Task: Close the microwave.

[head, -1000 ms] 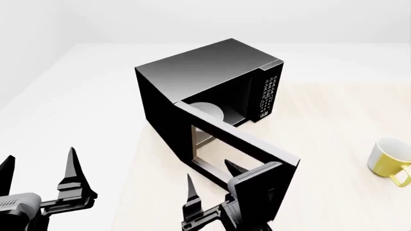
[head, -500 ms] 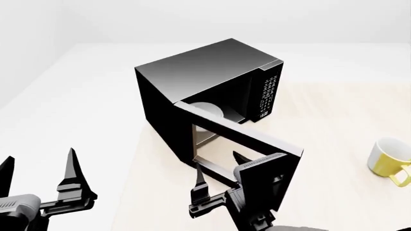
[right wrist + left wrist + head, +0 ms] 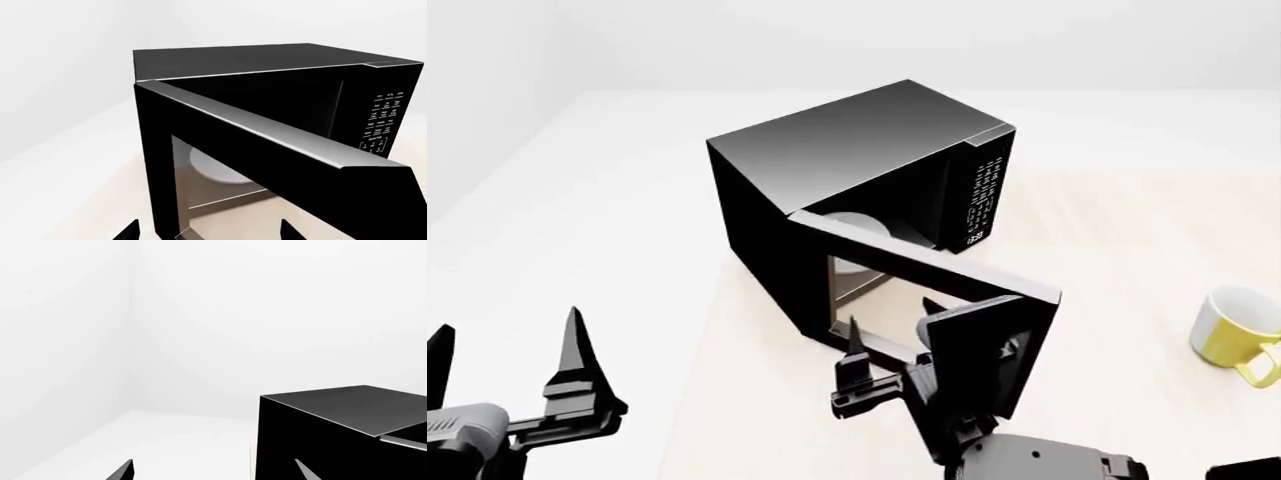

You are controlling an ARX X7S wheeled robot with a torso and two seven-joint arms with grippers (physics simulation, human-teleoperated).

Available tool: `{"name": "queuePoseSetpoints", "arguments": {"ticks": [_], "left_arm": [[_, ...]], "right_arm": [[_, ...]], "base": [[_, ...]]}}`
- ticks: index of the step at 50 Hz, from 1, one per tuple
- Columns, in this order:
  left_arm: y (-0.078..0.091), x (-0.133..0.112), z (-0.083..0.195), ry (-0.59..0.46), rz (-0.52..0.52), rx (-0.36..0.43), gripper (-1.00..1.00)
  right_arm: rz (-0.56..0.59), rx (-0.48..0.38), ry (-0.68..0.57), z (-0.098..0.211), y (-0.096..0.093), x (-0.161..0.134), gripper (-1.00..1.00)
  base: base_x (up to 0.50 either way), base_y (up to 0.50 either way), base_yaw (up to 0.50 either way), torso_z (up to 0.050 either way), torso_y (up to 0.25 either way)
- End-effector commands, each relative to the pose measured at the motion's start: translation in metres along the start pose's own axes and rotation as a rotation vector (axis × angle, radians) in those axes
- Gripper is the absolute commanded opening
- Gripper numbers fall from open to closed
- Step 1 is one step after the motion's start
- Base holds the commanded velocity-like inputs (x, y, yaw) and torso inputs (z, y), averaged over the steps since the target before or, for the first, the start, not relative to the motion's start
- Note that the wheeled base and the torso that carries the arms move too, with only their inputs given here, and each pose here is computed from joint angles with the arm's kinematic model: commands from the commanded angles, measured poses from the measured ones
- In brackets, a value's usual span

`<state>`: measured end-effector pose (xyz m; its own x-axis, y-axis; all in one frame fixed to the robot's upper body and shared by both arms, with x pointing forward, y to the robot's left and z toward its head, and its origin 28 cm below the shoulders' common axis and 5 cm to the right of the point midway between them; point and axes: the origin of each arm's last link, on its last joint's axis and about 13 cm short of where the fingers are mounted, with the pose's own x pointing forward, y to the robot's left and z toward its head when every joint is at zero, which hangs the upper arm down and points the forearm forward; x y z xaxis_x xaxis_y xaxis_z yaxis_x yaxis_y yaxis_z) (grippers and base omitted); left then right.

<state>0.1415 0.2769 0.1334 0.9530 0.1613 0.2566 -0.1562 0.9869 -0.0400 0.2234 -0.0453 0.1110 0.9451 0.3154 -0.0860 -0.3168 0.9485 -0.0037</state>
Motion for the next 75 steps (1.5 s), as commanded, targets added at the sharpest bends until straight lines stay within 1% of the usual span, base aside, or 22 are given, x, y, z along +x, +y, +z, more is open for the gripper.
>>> {"name": "queuePoseSetpoints", "arguments": {"ticks": [1,11,21,37,46,53,60,65,69,75], "left_arm": [[0.0,0.001,0.0,0.0,-0.001,-0.002,1.0],[0.0,0.001,-0.001,0.002,-0.002,-0.002,1.0],[0.0,0.001,-0.001,0.001,0.0,-0.002,1.0],[0.001,-0.003,0.0,-0.003,0.003,-0.003,1.0],[0.001,-0.002,0.0,-0.003,0.002,-0.003,1.0],[0.001,-0.001,0.001,-0.004,0.003,-0.004,1.0],[0.0,0.0,0.001,-0.003,0.0,-0.003,1.0],[0.001,-0.001,0.001,-0.003,0.001,-0.005,1.0],[0.001,-0.001,0.001,-0.002,0.0,-0.006,1.0],[0.0,-0.001,0.001,0.0,0.0,-0.005,1.0]], "right_arm": [[-0.026,0.004,0.02,-0.002,-0.006,0.012,1.0],[-0.073,0.022,0.033,0.0,-0.018,0.025,1.0],[-0.112,-0.004,0.05,-0.003,-0.026,0.041,1.0],[-0.137,-0.014,0.094,-0.011,-0.03,0.059,1.0],[-0.136,-0.016,0.115,-0.017,-0.029,0.067,1.0],[-0.149,-0.025,0.122,-0.017,-0.034,0.079,1.0],[-0.148,-0.024,0.124,-0.015,-0.036,0.084,1.0],[-0.152,-0.034,0.121,-0.012,-0.039,0.092,1.0],[-0.166,-0.054,0.125,-0.01,-0.044,0.104,1.0],[-0.163,-0.065,0.126,-0.007,-0.044,0.11,1.0]], "base": [[0.0,0.0,0.0,0.0,0.0],[0.0,0.0,0.0,0.0,0.0],[0.0,0.0,0.0,-0.001,0.0],[0.0,0.0,0.0,0.0,0.0],[0.0,0.0,0.0,0.0,0.0],[0.0,0.0,0.0,0.0,0.0],[0.0,0.0,0.0,0.0,0.0],[0.0,0.0,0.0,0.0,0.0],[0.0,0.0,0.0,0.0,0.0],[0.0,0.0,0.0,0.0,0.0]]}}
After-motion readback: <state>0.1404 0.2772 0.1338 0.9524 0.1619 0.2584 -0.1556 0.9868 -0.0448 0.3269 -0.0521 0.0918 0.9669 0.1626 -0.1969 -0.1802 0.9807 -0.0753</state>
